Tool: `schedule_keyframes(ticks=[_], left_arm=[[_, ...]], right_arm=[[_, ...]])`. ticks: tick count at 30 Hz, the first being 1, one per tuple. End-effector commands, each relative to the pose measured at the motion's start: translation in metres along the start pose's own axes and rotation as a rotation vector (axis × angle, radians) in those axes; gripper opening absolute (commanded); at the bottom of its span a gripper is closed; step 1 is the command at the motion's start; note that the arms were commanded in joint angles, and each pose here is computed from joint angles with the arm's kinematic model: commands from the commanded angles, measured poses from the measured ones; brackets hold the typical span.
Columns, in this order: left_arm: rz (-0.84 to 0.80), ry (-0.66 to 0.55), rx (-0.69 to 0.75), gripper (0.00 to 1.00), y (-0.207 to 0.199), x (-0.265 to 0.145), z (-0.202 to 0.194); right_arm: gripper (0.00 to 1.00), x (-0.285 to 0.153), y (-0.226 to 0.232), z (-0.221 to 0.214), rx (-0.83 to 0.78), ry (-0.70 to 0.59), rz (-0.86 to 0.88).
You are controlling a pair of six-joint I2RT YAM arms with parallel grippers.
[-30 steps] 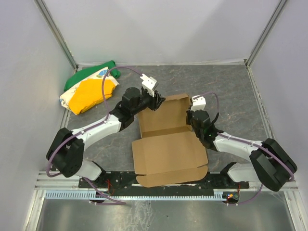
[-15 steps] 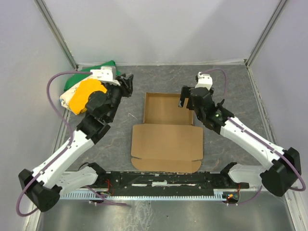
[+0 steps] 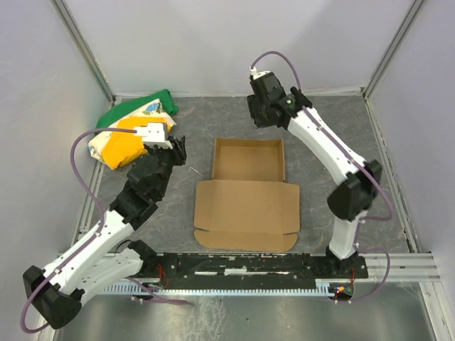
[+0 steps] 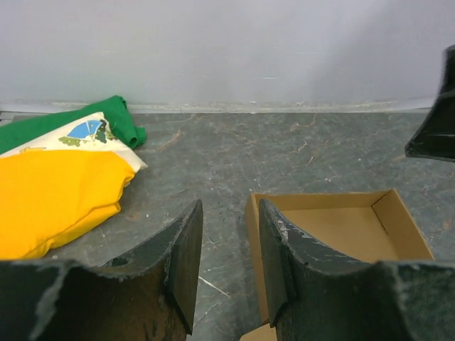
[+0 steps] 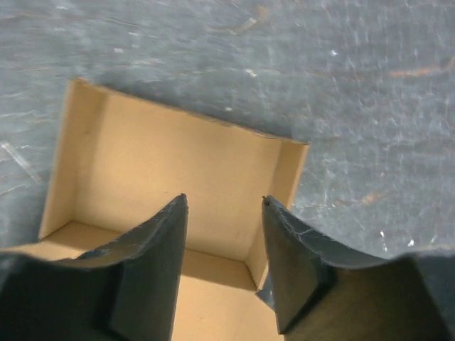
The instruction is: Fold the paper box
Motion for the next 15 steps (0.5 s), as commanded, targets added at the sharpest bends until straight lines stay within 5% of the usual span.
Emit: schedule_keyframes(ticks=[1, 4, 15], left_arm=[[0.049, -0.071, -0.023, 0.45, 0.011, -0.01, 0.011], [0.063, -0.081, -0.024, 0.45, 0.014, -0.012, 0.011], [0.036, -0.07, -0.039, 0.45, 0.01, -0.011, 0.006]], right_arm=[[0.64, 0.015, -0.053, 0.019, 0.029, 0.135, -0.167], [0.76, 0.035, -0.047, 0.026, -0.125, 0.242, -0.026], [0.78, 0.107, -0.039, -0.029, -0.401, 0.436, 0.135]])
Point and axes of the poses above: each gripper's point midway between its finger pads, its own x axis out along the fingers, its own y axis along the line the jaws close on, z = x × y, the point moved 8 cm from there along -x, back along the fingers, and after that the axes turned 10 degrees about x, right-handed, at the moved point
